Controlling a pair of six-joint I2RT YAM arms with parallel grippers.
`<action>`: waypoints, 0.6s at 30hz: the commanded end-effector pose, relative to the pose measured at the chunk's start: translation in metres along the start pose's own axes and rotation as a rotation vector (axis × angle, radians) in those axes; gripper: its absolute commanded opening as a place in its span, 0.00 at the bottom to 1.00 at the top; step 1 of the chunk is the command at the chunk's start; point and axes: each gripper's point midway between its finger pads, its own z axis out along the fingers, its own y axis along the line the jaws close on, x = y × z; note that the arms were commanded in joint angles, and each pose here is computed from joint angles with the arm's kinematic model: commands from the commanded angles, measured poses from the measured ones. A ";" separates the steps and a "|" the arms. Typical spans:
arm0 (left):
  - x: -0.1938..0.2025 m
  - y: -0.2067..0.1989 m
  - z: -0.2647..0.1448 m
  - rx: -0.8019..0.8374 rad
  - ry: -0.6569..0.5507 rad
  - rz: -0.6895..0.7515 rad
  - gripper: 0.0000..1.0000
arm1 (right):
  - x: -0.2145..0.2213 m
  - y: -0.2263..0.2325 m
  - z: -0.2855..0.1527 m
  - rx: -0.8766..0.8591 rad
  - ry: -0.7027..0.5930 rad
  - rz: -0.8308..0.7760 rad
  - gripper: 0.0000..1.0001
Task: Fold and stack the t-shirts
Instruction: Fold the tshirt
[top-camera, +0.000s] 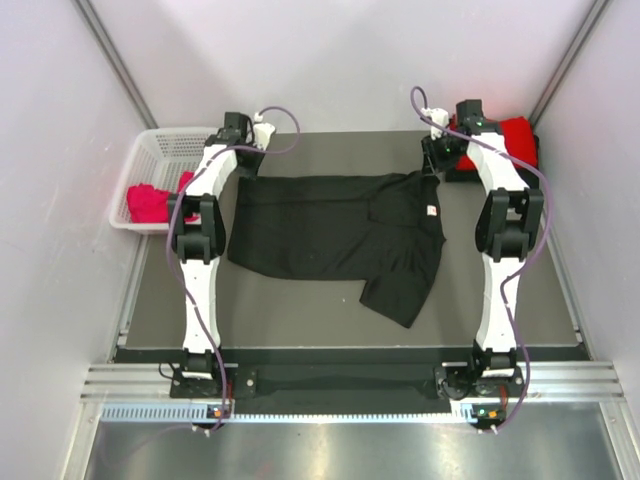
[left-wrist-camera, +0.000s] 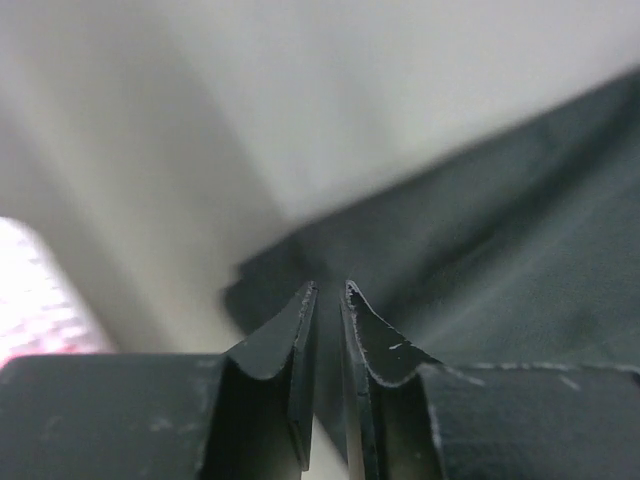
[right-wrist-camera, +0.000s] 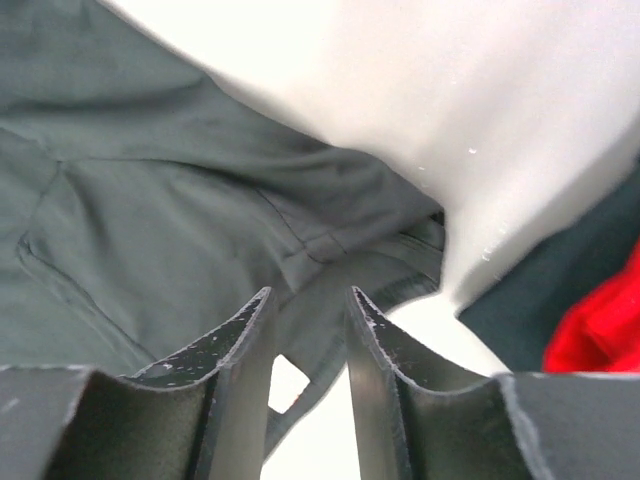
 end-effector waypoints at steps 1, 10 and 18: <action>0.016 -0.017 0.011 0.097 0.039 -0.117 0.20 | -0.002 0.004 0.010 -0.058 -0.024 0.044 0.35; 0.035 -0.018 0.030 0.087 0.088 -0.118 0.19 | 0.010 0.000 0.030 -0.054 0.007 0.067 0.35; 0.040 -0.014 0.031 0.065 0.100 -0.105 0.18 | 0.010 0.000 0.044 -0.047 0.010 0.063 0.09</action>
